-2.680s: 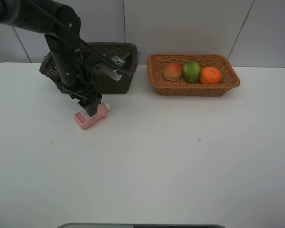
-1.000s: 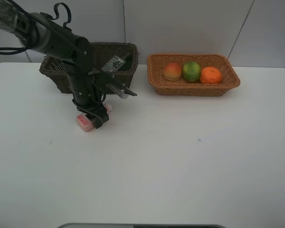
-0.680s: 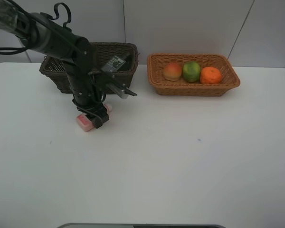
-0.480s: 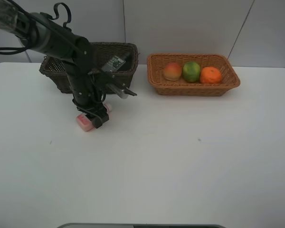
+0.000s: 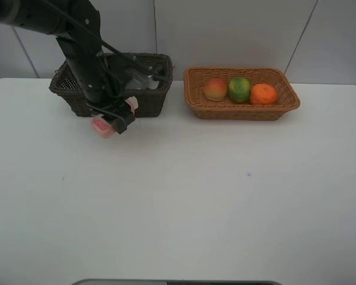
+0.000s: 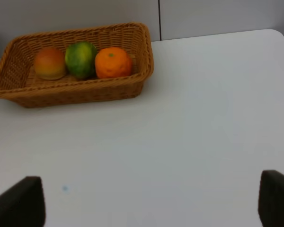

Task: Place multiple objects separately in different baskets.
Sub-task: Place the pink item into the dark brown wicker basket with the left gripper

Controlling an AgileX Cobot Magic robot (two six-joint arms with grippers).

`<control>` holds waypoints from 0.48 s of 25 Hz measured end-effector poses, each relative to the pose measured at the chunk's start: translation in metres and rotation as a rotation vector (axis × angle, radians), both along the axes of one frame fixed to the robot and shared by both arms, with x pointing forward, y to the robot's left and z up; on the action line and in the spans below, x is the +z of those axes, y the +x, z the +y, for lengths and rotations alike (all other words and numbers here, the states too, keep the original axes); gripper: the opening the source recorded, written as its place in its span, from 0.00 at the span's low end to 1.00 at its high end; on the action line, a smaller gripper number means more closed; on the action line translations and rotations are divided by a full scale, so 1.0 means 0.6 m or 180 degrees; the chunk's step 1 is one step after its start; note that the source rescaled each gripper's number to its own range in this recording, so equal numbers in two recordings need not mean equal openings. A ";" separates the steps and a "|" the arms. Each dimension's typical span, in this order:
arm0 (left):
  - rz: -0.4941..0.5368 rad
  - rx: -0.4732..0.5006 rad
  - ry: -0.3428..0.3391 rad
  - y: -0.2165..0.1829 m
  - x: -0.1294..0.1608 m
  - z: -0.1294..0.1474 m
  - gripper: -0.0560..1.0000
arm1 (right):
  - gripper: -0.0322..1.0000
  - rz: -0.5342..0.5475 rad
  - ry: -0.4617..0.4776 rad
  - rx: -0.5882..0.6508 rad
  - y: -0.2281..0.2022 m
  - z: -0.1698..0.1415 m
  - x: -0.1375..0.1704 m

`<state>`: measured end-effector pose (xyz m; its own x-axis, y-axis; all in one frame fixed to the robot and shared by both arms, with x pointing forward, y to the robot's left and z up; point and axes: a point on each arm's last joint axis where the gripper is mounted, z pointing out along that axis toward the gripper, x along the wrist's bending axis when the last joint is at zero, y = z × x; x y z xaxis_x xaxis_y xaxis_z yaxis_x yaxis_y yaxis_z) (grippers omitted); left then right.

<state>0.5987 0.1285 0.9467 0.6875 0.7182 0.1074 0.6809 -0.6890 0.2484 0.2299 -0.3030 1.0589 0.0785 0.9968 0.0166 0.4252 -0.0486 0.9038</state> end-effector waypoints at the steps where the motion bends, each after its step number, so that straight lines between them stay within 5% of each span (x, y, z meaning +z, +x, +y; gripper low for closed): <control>1: -0.0017 0.0073 -0.0030 0.004 0.008 -0.002 0.68 | 1.00 0.0000 0.0000 0.0000 0.000 0.000 0.000; 12: -0.0483 0.0867 -0.0626 0.063 0.123 -0.032 0.68 | 1.00 0.0000 0.0000 0.0000 0.000 0.000 0.000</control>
<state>0.6362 0.1093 1.0204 0.4550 0.8898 0.0353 0.7781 -0.4165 0.4703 0.2299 -0.3030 1.0589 0.0785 0.9968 0.0166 0.4252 -0.0486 0.9038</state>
